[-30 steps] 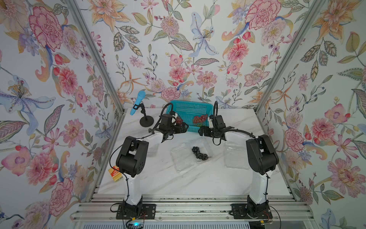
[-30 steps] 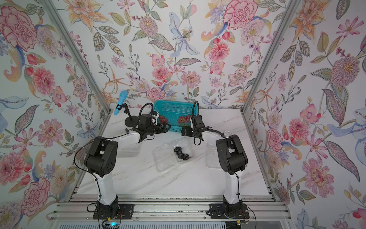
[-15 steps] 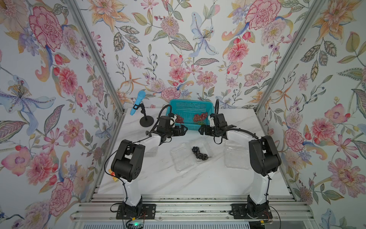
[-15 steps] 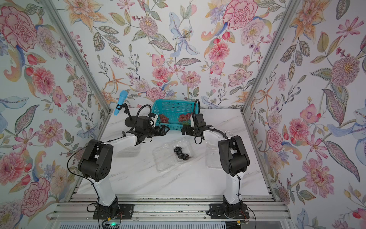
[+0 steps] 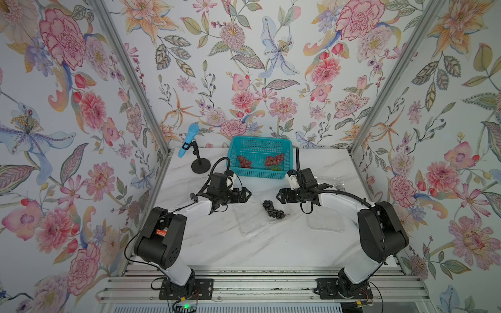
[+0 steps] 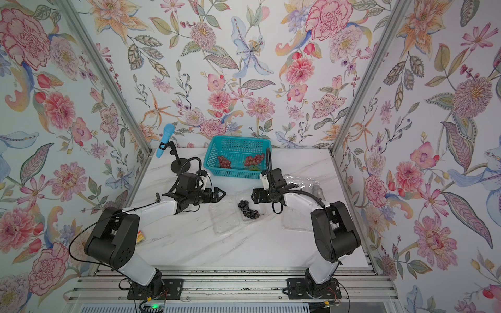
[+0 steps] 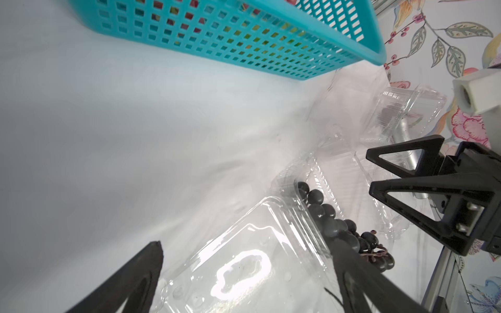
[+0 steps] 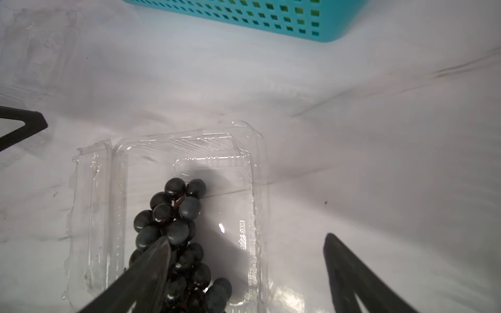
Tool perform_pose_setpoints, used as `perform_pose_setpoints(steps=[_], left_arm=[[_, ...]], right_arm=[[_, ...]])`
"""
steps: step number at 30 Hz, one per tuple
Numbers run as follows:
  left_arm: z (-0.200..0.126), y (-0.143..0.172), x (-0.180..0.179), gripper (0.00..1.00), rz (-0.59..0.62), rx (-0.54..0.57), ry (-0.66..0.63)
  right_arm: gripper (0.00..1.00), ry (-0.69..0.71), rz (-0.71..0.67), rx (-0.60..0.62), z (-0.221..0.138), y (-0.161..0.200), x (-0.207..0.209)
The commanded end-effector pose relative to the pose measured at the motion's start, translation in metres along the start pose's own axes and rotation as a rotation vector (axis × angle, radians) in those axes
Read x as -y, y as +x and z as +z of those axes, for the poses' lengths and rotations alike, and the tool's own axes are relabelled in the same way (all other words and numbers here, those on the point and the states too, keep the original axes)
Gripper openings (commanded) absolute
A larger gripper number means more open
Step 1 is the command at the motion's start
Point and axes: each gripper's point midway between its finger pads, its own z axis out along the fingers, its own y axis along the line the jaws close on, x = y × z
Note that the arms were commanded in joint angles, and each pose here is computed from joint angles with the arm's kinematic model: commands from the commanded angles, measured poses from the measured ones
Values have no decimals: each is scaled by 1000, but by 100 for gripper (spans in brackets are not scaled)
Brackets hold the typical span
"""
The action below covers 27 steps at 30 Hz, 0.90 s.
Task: Pack grapes into containers
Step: Close the packing box at the center of the board.
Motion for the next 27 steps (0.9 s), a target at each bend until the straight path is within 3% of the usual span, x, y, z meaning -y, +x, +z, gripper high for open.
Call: perform_pose_setpoints(steps=[1, 7, 10, 16, 27], left_arm=[[-7, 11, 4, 100, 9, -10, 3], [-6, 32, -4, 100, 2, -49, -24], [-15, 31, -2, 100, 20, -33, -35], [-19, 35, -11, 100, 41, -46, -91], [-11, 45, -17, 100, 26, -72, -94]], right_arm=[[81, 33, -21, -59, 12, 17, 5], [66, 35, -12, -72, 20, 24, 2], [53, 48, 12, -65, 21, 23, 4], [36, 64, 66, -55, 28, 22, 10], [18, 25, 162, -14, 21, 12, 24]])
